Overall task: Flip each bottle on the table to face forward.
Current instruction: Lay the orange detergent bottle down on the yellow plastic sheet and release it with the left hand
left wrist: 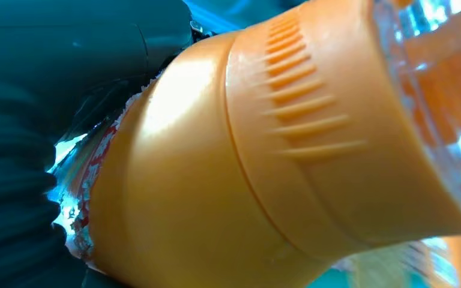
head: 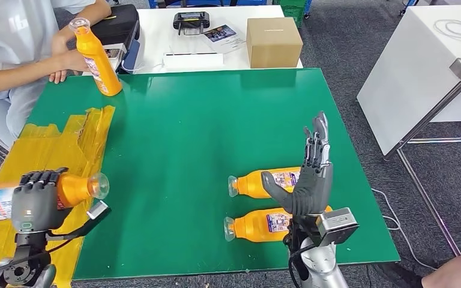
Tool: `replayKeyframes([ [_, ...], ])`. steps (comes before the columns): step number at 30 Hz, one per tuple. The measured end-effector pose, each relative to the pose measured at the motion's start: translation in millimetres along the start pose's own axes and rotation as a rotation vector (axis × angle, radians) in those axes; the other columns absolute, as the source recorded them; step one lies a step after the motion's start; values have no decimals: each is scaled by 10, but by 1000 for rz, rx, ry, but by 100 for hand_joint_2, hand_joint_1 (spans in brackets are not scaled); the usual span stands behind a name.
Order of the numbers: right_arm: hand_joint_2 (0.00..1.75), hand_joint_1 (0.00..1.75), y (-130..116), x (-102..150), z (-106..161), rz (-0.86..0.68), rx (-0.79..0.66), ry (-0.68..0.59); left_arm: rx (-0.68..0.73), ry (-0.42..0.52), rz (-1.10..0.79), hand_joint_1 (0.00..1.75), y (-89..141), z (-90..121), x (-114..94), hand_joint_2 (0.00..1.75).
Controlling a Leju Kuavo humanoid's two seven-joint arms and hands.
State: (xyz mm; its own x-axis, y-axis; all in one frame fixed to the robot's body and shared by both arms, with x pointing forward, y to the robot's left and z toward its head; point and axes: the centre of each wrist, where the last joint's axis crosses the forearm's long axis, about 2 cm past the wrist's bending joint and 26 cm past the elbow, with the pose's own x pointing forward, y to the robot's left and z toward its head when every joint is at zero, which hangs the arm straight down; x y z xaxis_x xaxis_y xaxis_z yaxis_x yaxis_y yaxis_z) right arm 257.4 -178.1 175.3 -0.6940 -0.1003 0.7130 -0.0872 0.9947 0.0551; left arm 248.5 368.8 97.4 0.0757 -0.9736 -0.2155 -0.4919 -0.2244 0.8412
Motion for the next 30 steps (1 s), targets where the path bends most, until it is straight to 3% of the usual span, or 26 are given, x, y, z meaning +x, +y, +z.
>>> replayKeyframes([
  [8, 175, 0, -25, 4, -10, -2, 14, -6, -114, -88, -68, 175, -331, 18, 91, 175],
  [14, 175, 0, -25, 4, -13, -2, 16, -5, -152, -125, -92, 175, -436, 5, 97, 175],
  [21, 175, 0, 16, -11, -79, -9, 39, -10, -185, -276, -36, 175, -516, -174, 205, 175],
  [30, 175, 0, 104, -56, -111, -24, 59, 5, -256, -160, 132, 175, -657, -369, 214, 175],
])
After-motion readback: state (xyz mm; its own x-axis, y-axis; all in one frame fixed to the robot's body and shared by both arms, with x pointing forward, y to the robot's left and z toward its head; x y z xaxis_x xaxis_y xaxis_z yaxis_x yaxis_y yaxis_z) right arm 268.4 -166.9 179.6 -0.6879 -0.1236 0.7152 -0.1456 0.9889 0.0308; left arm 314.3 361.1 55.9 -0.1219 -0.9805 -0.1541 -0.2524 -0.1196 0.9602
